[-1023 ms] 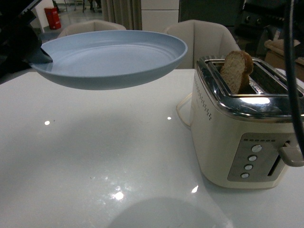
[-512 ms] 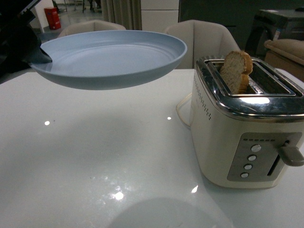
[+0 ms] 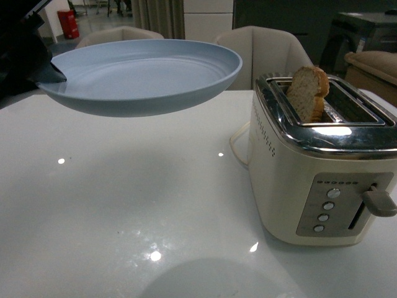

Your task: Left arm holds plate, right arm toasts bread

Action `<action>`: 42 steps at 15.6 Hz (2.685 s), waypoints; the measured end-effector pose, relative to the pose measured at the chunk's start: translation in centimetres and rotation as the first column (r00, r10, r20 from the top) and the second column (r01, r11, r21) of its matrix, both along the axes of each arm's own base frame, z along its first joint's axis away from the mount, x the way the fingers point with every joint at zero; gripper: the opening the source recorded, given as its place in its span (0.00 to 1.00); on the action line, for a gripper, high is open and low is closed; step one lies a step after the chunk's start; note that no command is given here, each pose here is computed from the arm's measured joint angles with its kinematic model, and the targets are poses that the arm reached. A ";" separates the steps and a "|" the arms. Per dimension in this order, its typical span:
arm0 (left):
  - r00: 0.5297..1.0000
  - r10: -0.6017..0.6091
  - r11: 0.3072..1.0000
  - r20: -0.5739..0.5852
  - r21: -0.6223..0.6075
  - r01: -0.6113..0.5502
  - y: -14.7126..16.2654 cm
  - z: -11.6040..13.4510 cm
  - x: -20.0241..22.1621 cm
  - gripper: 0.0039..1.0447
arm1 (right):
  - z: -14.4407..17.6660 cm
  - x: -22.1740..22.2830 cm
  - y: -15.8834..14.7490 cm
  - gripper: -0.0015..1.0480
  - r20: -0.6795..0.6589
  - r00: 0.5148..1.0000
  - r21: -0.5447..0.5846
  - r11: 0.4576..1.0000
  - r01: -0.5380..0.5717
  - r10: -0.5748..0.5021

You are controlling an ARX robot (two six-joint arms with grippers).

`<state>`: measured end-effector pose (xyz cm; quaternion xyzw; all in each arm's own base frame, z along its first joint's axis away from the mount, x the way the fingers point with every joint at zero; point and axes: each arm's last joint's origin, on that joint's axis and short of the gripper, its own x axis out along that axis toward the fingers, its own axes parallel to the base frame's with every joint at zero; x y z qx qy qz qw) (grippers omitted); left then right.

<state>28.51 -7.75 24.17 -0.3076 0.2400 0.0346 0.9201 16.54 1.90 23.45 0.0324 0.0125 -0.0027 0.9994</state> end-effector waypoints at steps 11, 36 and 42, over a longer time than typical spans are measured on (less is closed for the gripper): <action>1.000 -0.001 1.000 0.000 0.000 0.001 0.0 0.0 0.0 0.02 | -4.4 -6.8 -1.9 0.02 0.030 1.000 -0.059 0.998 -0.004 0.006; 1.000 -0.001 1.000 0.000 0.000 0.001 0.0 0.0 0.0 0.02 | -6.8 -6.8 -1.9 0.95 0.030 1.000 -0.059 0.998 -0.004 0.006; 0.964 -0.078 0.970 0.255 0.242 0.014 -1.0 2.3 -1.1 0.02 | -6.8 -6.8 -1.9 0.94 0.030 1.000 -0.059 0.998 -0.004 0.006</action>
